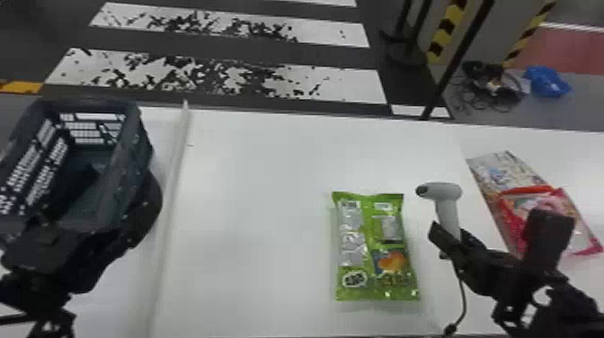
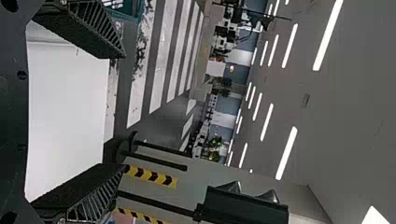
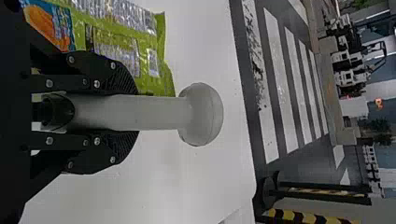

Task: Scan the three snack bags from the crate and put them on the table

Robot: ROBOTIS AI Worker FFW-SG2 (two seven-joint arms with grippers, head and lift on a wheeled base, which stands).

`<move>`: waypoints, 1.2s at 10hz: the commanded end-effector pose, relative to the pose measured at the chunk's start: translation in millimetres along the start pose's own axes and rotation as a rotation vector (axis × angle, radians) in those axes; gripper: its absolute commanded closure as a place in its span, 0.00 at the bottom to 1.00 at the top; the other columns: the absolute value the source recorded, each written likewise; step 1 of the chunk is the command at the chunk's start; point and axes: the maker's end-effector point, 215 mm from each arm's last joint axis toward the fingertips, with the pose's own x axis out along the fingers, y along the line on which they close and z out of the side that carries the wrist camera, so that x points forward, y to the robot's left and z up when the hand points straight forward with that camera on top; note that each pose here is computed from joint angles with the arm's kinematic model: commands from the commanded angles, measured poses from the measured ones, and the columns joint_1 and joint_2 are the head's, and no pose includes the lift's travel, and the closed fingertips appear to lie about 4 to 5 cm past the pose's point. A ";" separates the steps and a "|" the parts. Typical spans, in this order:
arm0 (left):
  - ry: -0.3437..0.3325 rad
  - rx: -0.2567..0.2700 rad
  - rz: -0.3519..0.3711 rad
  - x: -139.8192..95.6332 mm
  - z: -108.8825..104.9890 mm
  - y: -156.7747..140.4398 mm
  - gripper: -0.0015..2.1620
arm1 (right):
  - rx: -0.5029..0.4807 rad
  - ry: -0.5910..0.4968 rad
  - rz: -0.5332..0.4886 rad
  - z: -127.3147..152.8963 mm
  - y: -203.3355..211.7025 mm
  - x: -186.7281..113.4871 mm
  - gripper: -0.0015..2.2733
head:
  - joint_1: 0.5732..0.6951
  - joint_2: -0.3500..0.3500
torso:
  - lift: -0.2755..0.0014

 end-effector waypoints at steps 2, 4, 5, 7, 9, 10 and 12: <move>-0.002 0.002 -0.001 0.2 1.3 -0.8 0.02 | 0.040 0.001 -0.080 -12.9 -71.3 11.1 0.86 | 1.00 0.20 | 0.66; 0.005 0.002 -0.008 1.2 -1.9 -5.9 0.02 | 0.042 0.014 -0.113 -28.6 -100.9 19.8 0.86 | 1.00 0.12 | 0.66; 0.004 0.000 -0.012 3.0 -1.8 -8.4 0.02 | 0.033 0.027 -0.125 -36.7 -112.5 23.0 0.86 | 1.00 0.07 | 0.66; 0.006 0.001 -0.013 2.4 -1.6 -8.9 0.02 | 0.028 0.035 -0.125 -44.7 -122.9 25.8 0.81 | 1.00 0.02 | 0.66; 0.007 0.007 -0.016 3.3 -1.0 -12.6 0.02 | 0.015 0.012 -0.123 -37.2 -124.7 25.8 0.31 | 1.00 0.00 | 0.66; 0.008 0.008 -0.016 3.6 -0.6 -13.5 0.02 | 0.010 0.012 -0.123 -35.6 -125.2 25.6 0.09 | 1.00 0.00 | 0.66; 0.003 0.010 -0.020 3.3 2.6 -15.8 0.02 | 0.005 0.008 -0.122 -32.7 -125.7 25.3 0.06 | 1.00 0.00 | 0.66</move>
